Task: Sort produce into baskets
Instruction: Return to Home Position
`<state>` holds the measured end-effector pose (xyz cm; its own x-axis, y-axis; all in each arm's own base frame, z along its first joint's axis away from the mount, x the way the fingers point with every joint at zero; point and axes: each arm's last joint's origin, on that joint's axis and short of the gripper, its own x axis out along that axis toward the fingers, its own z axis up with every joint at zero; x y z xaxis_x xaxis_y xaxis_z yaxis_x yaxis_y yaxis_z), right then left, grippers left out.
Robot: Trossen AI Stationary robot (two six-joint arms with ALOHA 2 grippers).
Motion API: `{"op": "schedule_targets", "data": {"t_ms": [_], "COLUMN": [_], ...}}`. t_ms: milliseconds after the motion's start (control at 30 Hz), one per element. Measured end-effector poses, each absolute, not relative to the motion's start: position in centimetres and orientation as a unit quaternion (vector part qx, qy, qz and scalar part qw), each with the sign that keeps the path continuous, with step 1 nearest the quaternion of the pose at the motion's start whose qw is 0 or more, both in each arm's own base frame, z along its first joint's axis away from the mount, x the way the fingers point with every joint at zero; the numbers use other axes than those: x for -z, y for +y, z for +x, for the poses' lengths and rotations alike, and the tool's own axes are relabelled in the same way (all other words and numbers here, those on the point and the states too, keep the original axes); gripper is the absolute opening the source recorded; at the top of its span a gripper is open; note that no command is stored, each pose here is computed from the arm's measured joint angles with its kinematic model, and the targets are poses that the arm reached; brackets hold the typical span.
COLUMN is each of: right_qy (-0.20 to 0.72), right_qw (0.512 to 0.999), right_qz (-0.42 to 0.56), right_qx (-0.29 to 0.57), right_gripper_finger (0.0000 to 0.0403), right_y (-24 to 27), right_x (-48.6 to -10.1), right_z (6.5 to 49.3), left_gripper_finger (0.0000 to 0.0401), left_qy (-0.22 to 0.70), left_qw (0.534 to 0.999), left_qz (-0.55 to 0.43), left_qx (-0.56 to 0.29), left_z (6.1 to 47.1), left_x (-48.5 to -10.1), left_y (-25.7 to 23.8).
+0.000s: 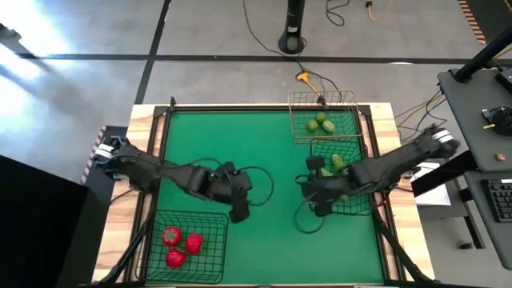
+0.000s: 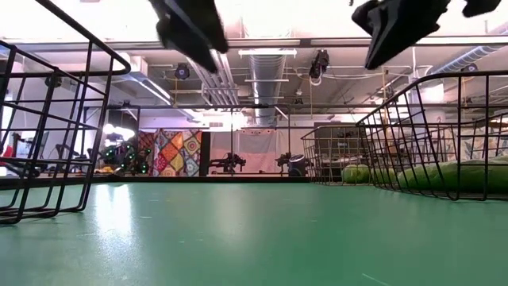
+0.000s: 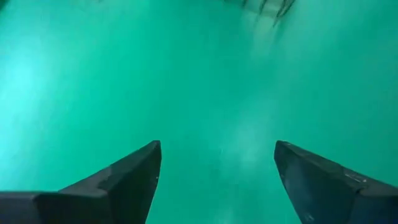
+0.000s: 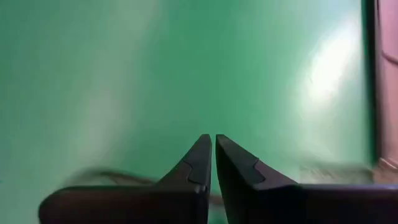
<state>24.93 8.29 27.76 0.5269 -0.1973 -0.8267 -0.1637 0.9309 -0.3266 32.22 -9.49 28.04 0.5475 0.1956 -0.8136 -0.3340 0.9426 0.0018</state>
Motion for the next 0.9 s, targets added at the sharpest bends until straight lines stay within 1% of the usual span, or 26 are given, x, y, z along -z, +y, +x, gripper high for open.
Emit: {"op": "schedule_targets", "data": {"t_ms": [67, 167, 267, 333, 400, 467, 567, 633, 667, 733, 800, 900], "right_qy": [0.420, 0.313, 0.226, 0.188, 0.177, 0.183, 0.188, 0.174, 0.163, 0.138, 0.125, 0.137], "right_qw": [0.895, 0.943, 0.969, 0.978, 0.978, 0.975, 0.977, 0.981, 0.983, 0.985, 0.985, 0.985], "right_qz": [-0.148, -0.113, -0.097, -0.090, -0.102, -0.108, -0.067, -0.043, -0.051, -0.070, -0.078, -0.069], "right_qx": [-0.014, -0.029, -0.027, 0.000, 0.037, 0.061, 0.071, 0.074, 0.074, 0.081, 0.091, 0.083], "right_gripper_finger": [0.0014, 0.0010, 0.0010, 0.0011, 0.0013, 0.0013, 0.0013, 0.0013, 0.0013, 0.0013, 0.0013, 0.0013], "right_y": [7.9, 7.3, 6.5, 5.8, 5.1, 4.4, 3.9, 3.7, 3.6, 3.3, 2.7, 1.6], "right_x": [-27.5, -27.4, -27.7, -28.0, -28.1, -28.0, -27.8, -28.0, -28.2, -28.8, -29.1, -28.9], "right_z": [23.7, 21.8, 19.8, 18.4, 17.0, 15.6, 14.1, 13.7, 13.6, 13.8, 14.1, 14.6], "left_gripper_finger": [0.0287, 0.0270, 0.0250, 0.0238, 0.0227, 0.0218, 0.0210, 0.0209, 0.0208, 0.0208, 0.0208, 0.0208], "left_qy": [0.424, 0.364, 0.285, 0.236, 0.196, 0.168, 0.129, 0.099, 0.084, 0.073, 0.076, 0.049], "left_qw": [0.894, 0.923, 0.952, 0.967, 0.976, 0.978, 0.976, 0.976, 0.976, 0.978, 0.980, 0.981], "left_qz": [-0.065, -0.056, -0.042, -0.028, -0.025, -0.018, -0.020, -0.041, -0.062, -0.062, -0.039, -0.042], "left_qx": [-0.128, -0.114, -0.100, -0.090, -0.095, -0.122, -0.176, -0.190, -0.191, -0.187, -0.181, -0.182], "left_z": [32.3, 31.4, 29.4, 27.3, 25.1, 22.9, 20.0, 18.4, 17.9, 17.0, 16.2, 15.3], "left_x": [-27.9, -28.3, -29.3, -30.0, -30.6, -30.9, -31.5, -31.9, -32.0, -31.6, -30.6, -28.9], "left_y": [-8.5, -6.9, -5.6, -5.0, -4.4, -3.7, -2.8, -2.4, -2.3, -2.1, -1.9, -1.5]}}
